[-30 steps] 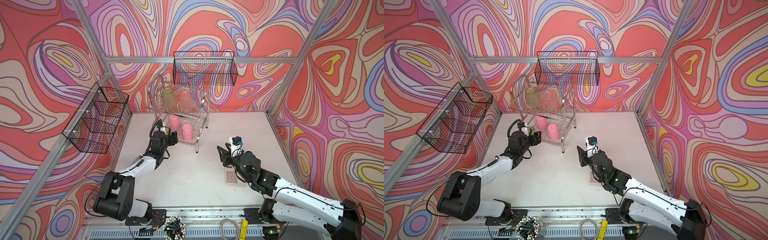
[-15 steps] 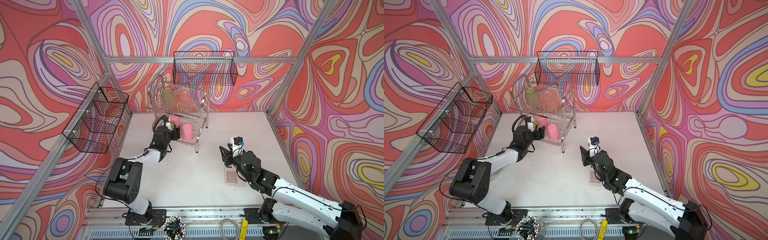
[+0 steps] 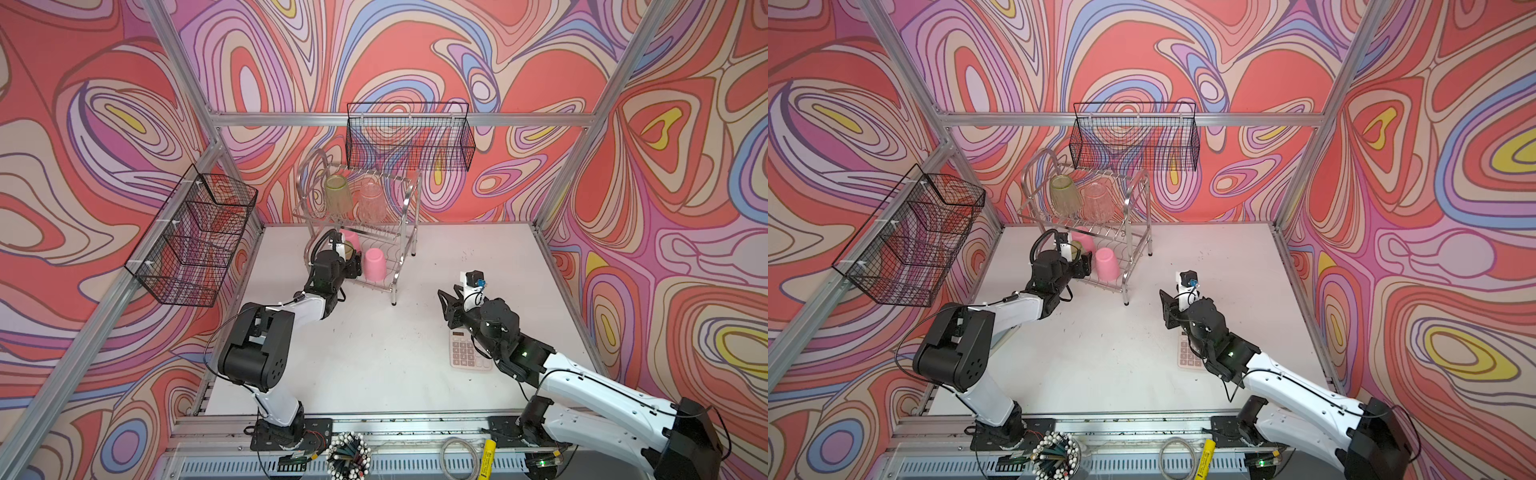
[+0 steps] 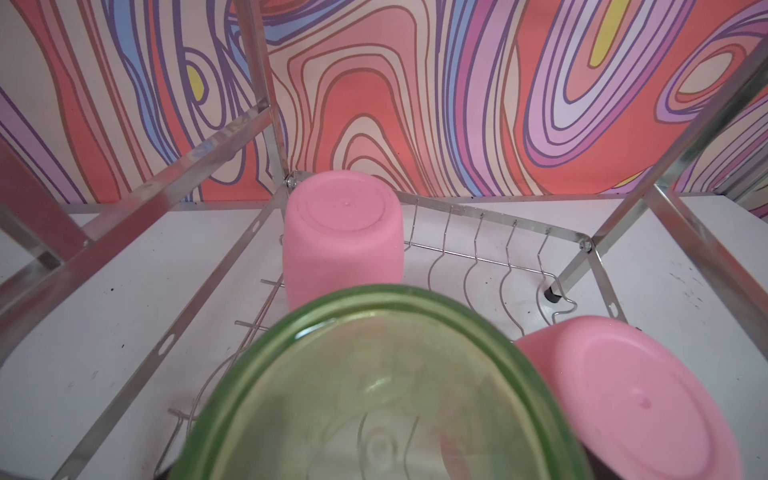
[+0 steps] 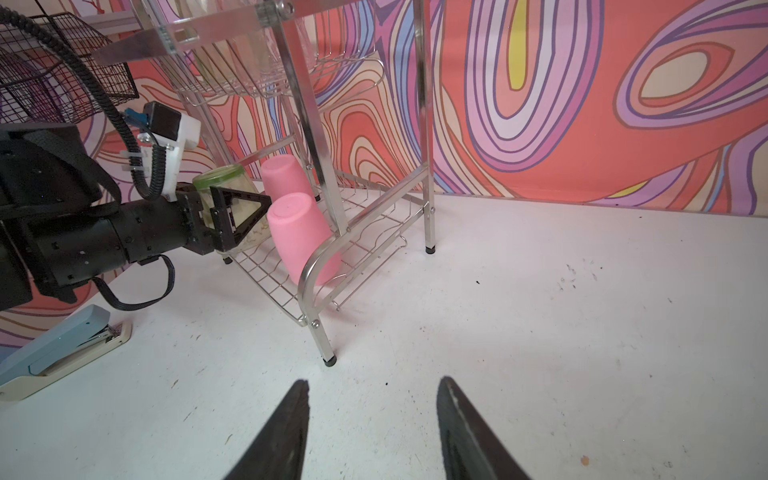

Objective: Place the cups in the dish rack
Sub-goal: 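Carry the green cup with the left gripper into the lower rack tier, then lower the green cup upside down between the pink cups with the left gripper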

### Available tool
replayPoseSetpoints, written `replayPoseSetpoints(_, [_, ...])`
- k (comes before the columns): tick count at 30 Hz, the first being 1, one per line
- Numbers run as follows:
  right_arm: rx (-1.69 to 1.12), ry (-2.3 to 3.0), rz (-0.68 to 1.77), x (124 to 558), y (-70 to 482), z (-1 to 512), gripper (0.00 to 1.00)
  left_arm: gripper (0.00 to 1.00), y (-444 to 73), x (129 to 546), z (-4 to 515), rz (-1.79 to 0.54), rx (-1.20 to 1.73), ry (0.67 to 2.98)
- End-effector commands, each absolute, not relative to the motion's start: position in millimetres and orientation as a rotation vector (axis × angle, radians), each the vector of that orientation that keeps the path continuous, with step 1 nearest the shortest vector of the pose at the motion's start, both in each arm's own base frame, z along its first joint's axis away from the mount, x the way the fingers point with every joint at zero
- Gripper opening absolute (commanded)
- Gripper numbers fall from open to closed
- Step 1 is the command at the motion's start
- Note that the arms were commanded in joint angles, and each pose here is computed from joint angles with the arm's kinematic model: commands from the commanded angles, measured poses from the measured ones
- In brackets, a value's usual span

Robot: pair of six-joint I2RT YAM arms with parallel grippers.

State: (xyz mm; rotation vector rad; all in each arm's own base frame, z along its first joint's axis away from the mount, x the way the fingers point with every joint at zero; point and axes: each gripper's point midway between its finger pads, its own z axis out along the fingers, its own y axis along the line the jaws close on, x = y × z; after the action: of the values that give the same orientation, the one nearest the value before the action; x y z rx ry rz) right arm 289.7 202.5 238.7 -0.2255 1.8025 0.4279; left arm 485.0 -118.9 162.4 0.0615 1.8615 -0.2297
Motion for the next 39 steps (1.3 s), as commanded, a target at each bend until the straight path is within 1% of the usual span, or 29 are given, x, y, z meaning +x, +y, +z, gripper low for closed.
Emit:
replayPoseSetpoints(1, [-0.226, 1.809, 0.445, 291, 204, 233, 0.51, 0.67, -121, 497, 181, -0.213, 0.076, 1.782])
replayPoseSetpoints(18, [-0.234, 1.827, 0.448, 297, 208, 225, 0.51, 0.69, -120, 513, 170, -0.155, 0.132, 1.745])
replayPoseSetpoints(39, [-0.234, 1.843, 0.449, 305, 210, 216, 0.51, 0.72, -121, 525, 162, -0.202, 0.111, 1.724])
